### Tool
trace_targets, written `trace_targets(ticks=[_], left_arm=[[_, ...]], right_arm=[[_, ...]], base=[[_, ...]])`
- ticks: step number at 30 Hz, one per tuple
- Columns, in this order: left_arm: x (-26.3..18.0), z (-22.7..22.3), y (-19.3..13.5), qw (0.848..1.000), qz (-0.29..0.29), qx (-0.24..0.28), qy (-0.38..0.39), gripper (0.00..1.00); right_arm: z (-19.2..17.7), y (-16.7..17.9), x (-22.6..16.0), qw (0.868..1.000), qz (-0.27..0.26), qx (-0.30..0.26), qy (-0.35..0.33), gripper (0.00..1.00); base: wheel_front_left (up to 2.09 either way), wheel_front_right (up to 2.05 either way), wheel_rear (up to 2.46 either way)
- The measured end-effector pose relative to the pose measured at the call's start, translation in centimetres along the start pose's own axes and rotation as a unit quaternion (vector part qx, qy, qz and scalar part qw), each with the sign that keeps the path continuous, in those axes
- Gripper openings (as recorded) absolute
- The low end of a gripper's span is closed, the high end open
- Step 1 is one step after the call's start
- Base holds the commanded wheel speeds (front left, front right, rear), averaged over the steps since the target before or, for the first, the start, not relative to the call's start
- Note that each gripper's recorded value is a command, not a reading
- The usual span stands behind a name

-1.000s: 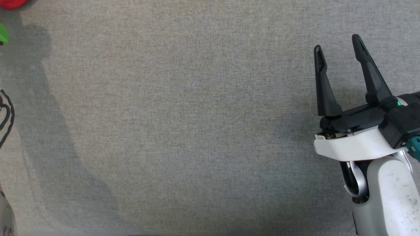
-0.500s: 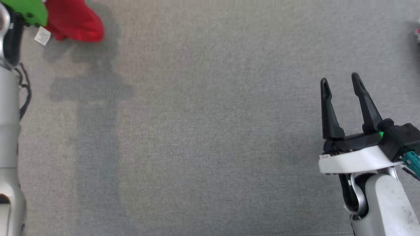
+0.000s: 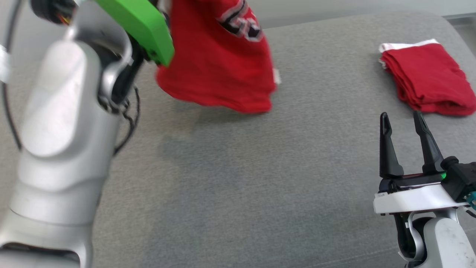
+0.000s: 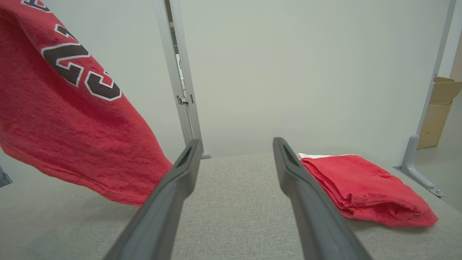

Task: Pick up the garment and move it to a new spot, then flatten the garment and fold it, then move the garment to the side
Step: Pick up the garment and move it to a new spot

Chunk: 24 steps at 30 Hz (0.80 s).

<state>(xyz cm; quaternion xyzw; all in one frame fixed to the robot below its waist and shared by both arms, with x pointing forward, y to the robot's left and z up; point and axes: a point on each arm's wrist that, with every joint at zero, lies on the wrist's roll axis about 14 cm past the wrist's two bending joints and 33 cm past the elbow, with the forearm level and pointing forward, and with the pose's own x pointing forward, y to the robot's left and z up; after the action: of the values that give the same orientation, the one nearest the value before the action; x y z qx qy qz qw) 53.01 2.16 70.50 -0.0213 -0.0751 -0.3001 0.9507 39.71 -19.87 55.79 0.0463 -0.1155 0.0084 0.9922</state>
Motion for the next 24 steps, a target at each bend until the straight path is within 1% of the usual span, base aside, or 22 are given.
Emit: trace_targets(ticks=[3,6,9,12,16,17,18,19,21,24], left_arm=[[0.0,-4.5,-2.8,0.998,-0.027,-0.041,0.035,0.0],[-0.9,-10.4,-3.1,0.992,-0.013,-0.092,0.082,0.0],[-2.3,-16.2,-1.8,0.983,0.03,-0.134,0.123,0.0],[-3.9,-21.1,0.0,0.973,0.075,-0.152,0.158,0.0],[-5.3,-25.4,2.1,0.964,0.122,-0.154,0.179,0.0],[-5.5,-26.1,2.3,0.962,0.129,-0.157,0.182,0.11],[-5.8,-26.9,2.4,0.96,0.134,-0.159,0.187,0.36],[-5.9,-27.5,2.3,0.959,0.133,-0.16,0.19,1.0],[-6.2,-28.1,2.2,0.959,0.135,-0.159,0.189,1.0],[-6.3,-27.7,1.8,0.965,0.128,-0.149,0.174,1.0]], right_arm=[[0.1,-0.9,-0.6,1.0,-0.014,0.0,0.0,1.0],[-0.2,-1.3,-0.5,1.0,-0.02,-0.001,0.003,1.0],[-0.8,-1.6,0.0,1.0,-0.022,-0.003,0.008,1.0],[-1.8,-1.9,0.3,0.999,-0.026,-0.006,0.02,1.0],[-3.4,-2.5,0.4,0.999,-0.033,-0.009,0.039,1.0],[-3.7,-2.5,0.5,0.998,-0.034,-0.009,0.044,1.0],[-4.1,-2.6,0.5,0.998,-0.034,-0.009,0.049,1.0],[-4.4,-2.6,0.6,0.998,-0.034,-0.009,0.052,1.0],[-4.8,-2.4,0.7,0.998,-0.032,-0.009,0.057,1.0],[-4.9,-2.2,0.6,0.998,-0.029,-0.009,0.058,1.0]], base=[[0.0,0.0,0.0],[0.0,0.0,0.0],[0.0,0.0,0.0],[0.0,0.0,0.0],[0.0,0.0,0.0],[0.0,0.0,0.0],[0.0,0.0,0.0],[0.0,0.0,0.0],[0.0,0.0,0.0],[0.0,0.0,0.0]])
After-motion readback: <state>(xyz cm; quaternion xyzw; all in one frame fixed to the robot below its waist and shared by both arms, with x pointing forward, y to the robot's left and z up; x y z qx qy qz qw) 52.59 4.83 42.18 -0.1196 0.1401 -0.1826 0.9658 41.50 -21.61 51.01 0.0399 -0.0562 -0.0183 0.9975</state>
